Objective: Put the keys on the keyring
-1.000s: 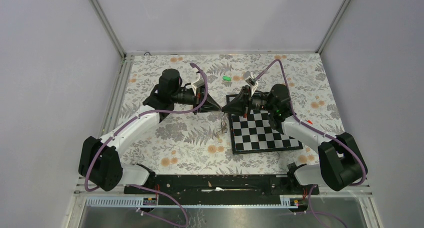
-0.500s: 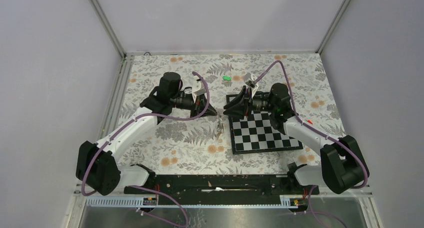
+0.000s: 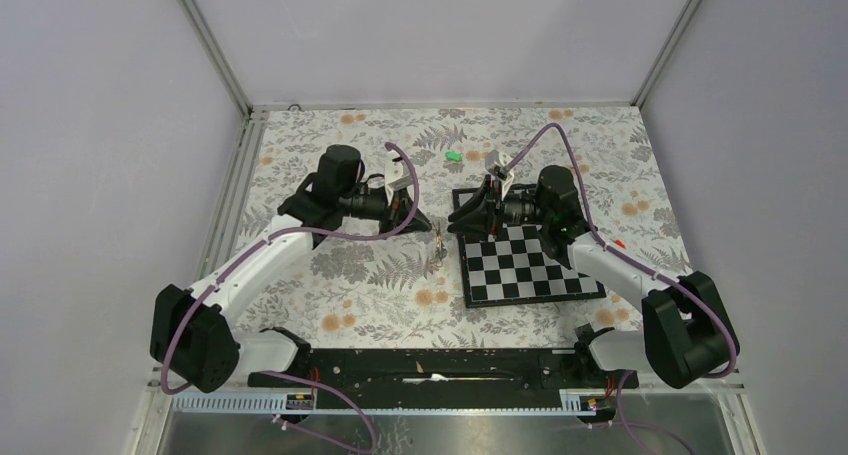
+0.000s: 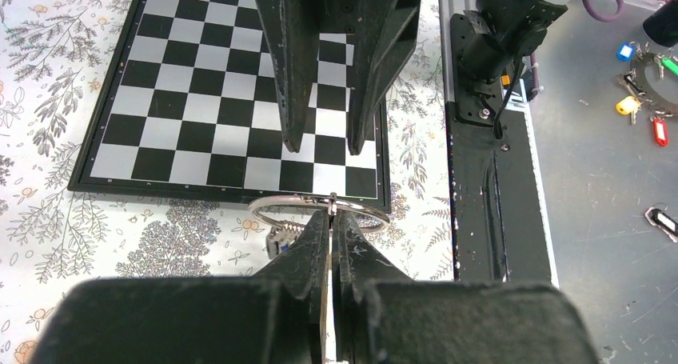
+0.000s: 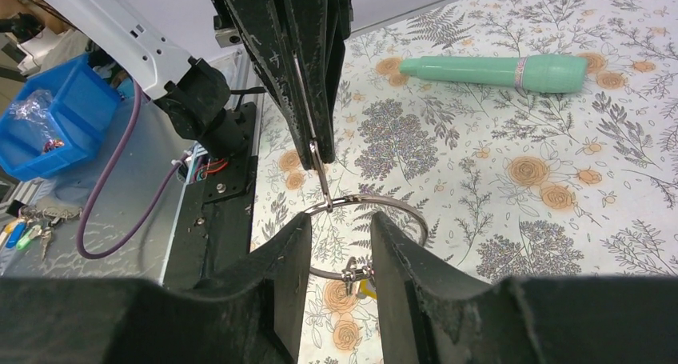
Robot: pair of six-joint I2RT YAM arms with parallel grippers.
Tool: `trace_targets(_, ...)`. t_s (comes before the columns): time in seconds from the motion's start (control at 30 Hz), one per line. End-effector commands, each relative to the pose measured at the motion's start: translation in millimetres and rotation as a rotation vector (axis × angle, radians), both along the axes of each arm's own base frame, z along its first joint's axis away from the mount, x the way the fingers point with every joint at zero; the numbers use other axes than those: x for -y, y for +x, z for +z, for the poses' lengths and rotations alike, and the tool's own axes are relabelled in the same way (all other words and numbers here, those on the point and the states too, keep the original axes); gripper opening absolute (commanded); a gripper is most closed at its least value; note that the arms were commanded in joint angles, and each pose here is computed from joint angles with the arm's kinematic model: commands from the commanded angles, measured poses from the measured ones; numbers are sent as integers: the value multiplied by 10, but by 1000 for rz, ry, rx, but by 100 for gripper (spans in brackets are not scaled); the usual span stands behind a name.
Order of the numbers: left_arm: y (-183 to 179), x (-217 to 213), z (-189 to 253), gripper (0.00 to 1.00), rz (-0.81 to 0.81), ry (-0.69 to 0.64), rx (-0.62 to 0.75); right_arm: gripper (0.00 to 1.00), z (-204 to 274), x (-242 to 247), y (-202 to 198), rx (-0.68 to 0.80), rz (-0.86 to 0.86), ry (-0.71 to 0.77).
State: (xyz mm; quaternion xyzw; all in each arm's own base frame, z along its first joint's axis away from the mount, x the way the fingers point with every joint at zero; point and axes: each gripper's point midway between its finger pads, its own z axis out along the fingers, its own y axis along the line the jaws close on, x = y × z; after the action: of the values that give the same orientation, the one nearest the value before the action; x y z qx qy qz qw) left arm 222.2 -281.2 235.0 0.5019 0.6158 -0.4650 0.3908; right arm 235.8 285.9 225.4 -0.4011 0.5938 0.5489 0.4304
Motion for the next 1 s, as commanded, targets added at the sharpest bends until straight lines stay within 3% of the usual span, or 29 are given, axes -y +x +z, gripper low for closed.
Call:
trace_targets(0.0, 107, 86, 358, 0, 21, -65, 45, 40, 154, -55, -20, 90, 35, 2)
trace_targets(0.17, 215, 77, 365, 0, 80, -38, 30, 40, 92, -40, 50, 112, 7, -41)
trace_targets(0.37, 256, -41, 273, 0, 103, 63, 80, 46, 72, 30, 404, 131, -140, -170)
trace_targets(0.57, 193, -176, 159, 0, 108, 143, 104, 63, -24, 112, 909, 120, -307, -302)
trace_targets(0.77, 92, -260, 123, 0, 99, 174, 105, 72, -228, 156, 1477, 32, -437, -392)
trace_targets(0.97, 143, -342, 105, 0, 169, 214, 95, 74, -608, 223, 2064, -125, -565, -498)
